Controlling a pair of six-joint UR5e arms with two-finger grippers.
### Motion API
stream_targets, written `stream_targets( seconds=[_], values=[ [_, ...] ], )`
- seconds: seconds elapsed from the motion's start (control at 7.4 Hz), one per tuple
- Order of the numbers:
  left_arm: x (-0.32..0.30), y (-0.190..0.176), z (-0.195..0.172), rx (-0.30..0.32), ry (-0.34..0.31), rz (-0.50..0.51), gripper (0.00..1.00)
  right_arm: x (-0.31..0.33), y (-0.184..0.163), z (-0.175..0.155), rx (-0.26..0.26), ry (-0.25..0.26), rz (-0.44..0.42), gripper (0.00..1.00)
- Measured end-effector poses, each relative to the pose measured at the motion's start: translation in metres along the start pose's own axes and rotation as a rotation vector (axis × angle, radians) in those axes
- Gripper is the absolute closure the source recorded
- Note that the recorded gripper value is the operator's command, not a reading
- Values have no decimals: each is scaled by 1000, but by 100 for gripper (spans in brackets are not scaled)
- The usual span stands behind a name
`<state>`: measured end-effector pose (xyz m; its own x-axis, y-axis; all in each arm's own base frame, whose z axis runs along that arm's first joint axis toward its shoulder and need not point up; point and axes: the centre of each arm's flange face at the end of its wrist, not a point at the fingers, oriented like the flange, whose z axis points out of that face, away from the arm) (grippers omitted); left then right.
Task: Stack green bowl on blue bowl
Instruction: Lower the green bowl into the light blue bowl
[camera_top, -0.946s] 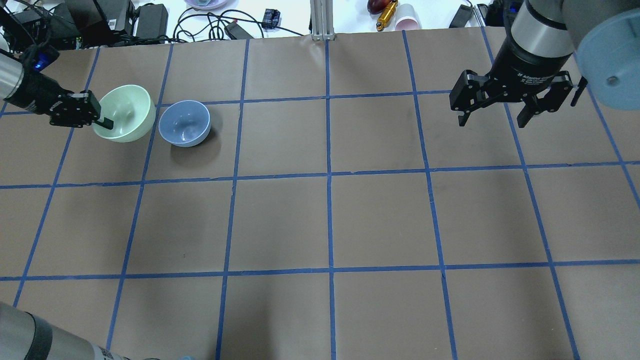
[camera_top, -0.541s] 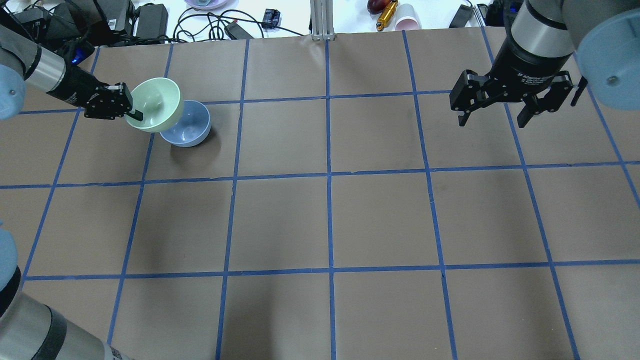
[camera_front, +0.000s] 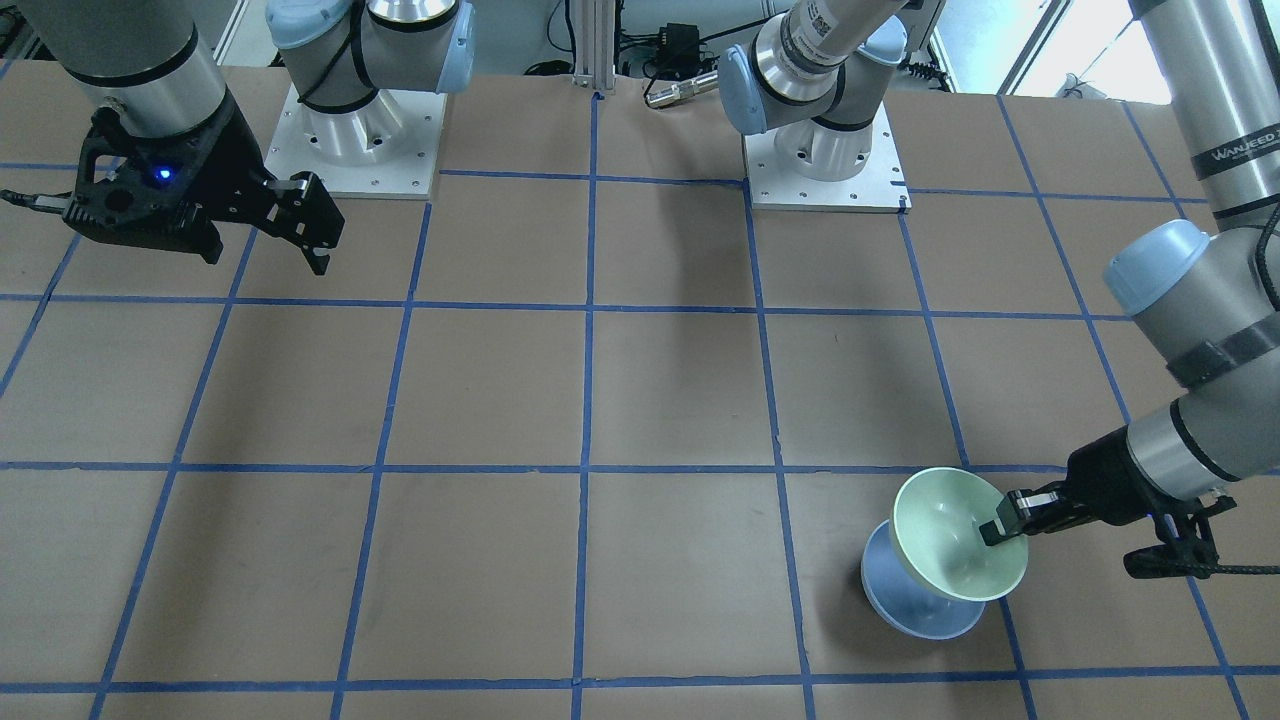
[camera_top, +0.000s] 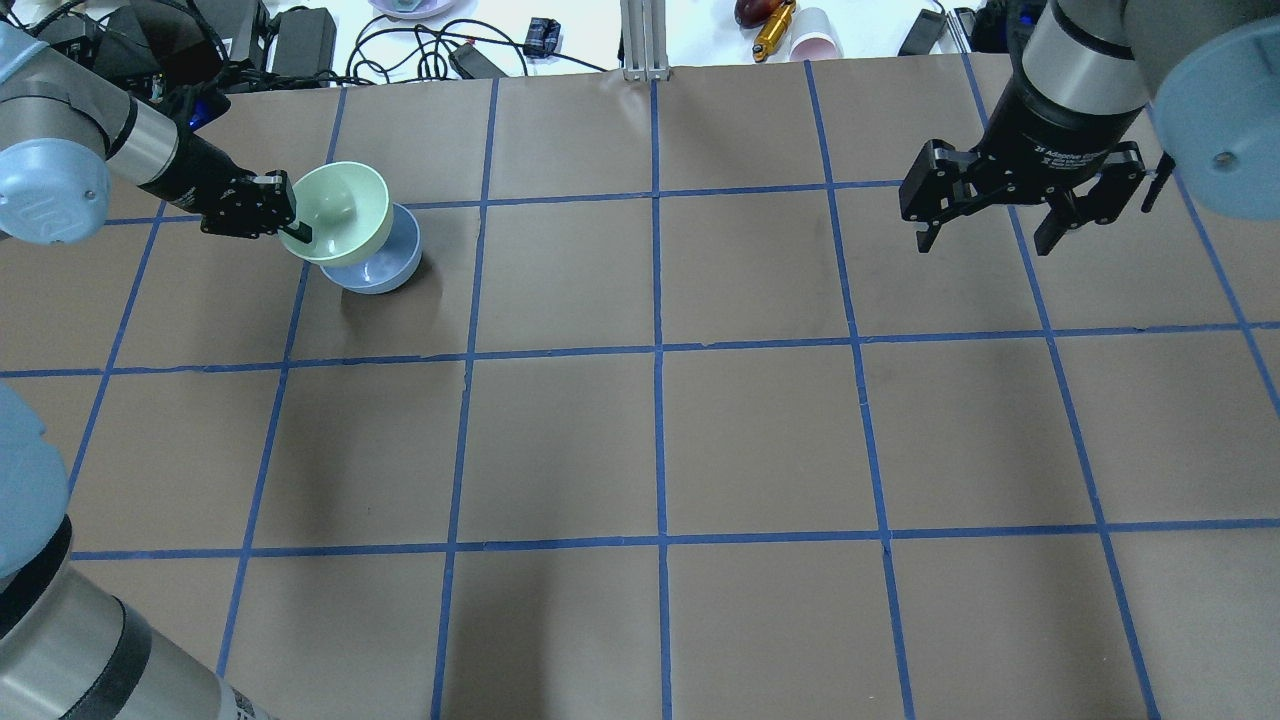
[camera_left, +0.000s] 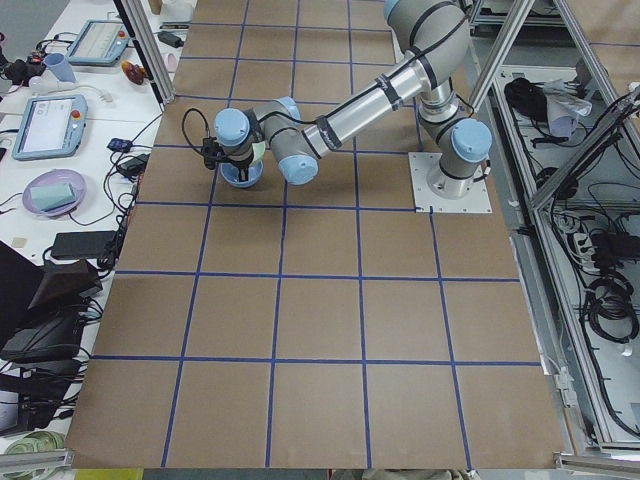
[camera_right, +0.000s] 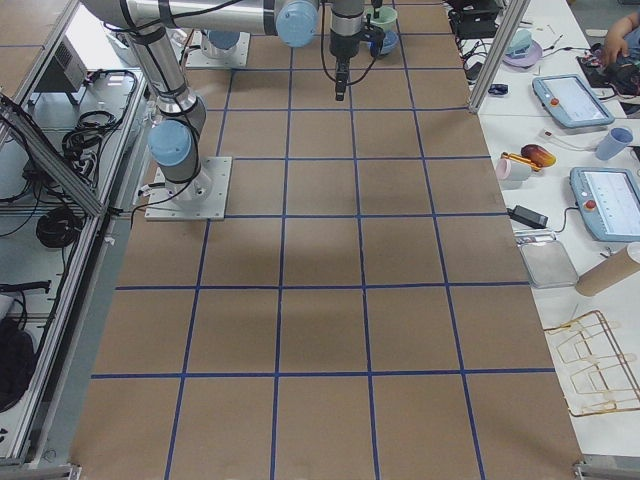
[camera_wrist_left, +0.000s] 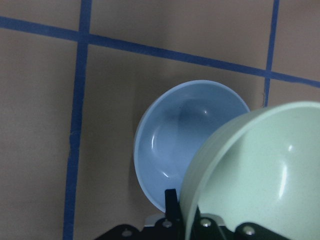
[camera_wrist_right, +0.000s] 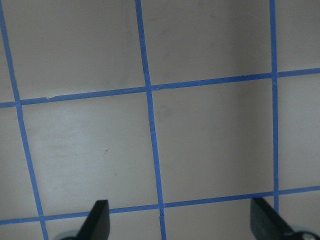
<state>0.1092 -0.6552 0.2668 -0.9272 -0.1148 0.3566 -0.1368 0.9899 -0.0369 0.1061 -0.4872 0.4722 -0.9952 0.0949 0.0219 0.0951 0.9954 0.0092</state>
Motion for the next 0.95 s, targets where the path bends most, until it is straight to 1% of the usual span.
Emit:
stream_targets(
  seconds=[0.54,0.95],
  values=[
    [-3,-1,12,-13,-33,6,100,0,0,0,0,0,0,0],
    [-5,-6,24,-8,-39,13,100,0,0,0,0,0,0,0]
  ],
)
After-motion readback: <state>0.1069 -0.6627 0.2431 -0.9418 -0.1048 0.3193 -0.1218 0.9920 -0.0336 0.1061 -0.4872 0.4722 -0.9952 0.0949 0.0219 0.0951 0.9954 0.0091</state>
